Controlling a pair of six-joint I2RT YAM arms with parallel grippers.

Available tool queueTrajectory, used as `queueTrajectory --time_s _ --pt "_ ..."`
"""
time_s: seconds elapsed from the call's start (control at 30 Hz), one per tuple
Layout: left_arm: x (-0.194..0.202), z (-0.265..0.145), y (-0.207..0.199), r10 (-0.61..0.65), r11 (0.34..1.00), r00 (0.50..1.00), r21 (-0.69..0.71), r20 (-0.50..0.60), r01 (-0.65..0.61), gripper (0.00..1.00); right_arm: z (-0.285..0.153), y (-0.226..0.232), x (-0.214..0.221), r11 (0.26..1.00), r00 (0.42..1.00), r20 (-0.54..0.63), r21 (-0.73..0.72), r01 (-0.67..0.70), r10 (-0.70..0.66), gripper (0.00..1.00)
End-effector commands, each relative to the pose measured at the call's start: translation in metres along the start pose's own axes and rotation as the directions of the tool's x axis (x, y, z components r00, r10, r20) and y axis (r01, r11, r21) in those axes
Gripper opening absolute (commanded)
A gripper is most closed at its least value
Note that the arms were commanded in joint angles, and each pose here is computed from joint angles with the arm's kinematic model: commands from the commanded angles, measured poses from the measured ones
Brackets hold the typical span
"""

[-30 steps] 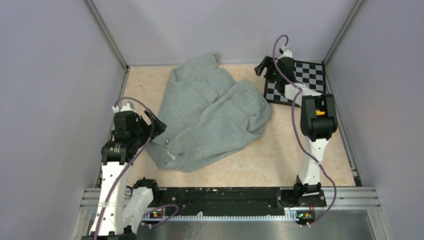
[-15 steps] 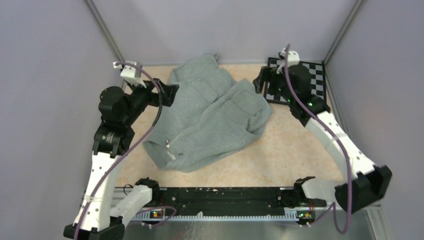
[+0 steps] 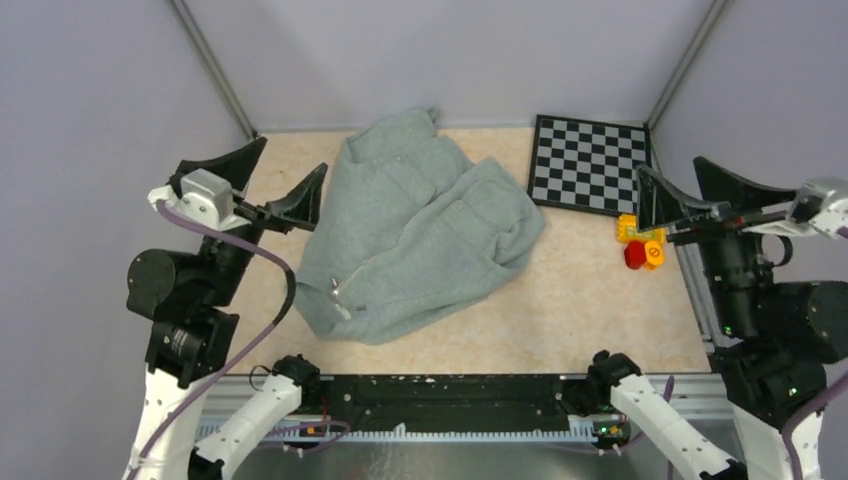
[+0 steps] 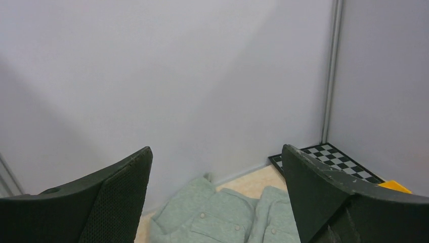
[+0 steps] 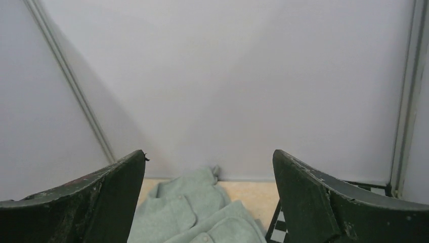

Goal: Zip up the jacket

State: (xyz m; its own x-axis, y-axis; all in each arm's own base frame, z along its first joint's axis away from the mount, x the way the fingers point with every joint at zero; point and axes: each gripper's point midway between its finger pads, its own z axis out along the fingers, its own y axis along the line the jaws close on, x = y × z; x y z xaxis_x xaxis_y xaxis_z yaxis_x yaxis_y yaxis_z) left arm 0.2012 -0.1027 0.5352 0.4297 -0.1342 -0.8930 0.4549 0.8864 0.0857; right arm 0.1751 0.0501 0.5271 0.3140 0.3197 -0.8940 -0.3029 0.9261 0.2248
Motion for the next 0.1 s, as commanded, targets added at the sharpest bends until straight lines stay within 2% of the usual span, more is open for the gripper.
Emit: queueTrajectory --time_s 0.0,0.07 --pt "-0.0250 -0.0007 0.0108 0.053 0.997 0.997 -0.054 0.063 -0.050 0.99 -0.0119 -0.0085 -0.0115 0.997 0.997 0.028 0.029 0.066 -0.067 0.94" --pt "-0.0314 -0.0017 0.0102 0.057 0.997 0.995 -0.052 0.080 -0.053 0.99 -0.0154 -0.0075 -0.0126 0.996 0.995 0.036 0.016 0.088 -0.089 0.94"
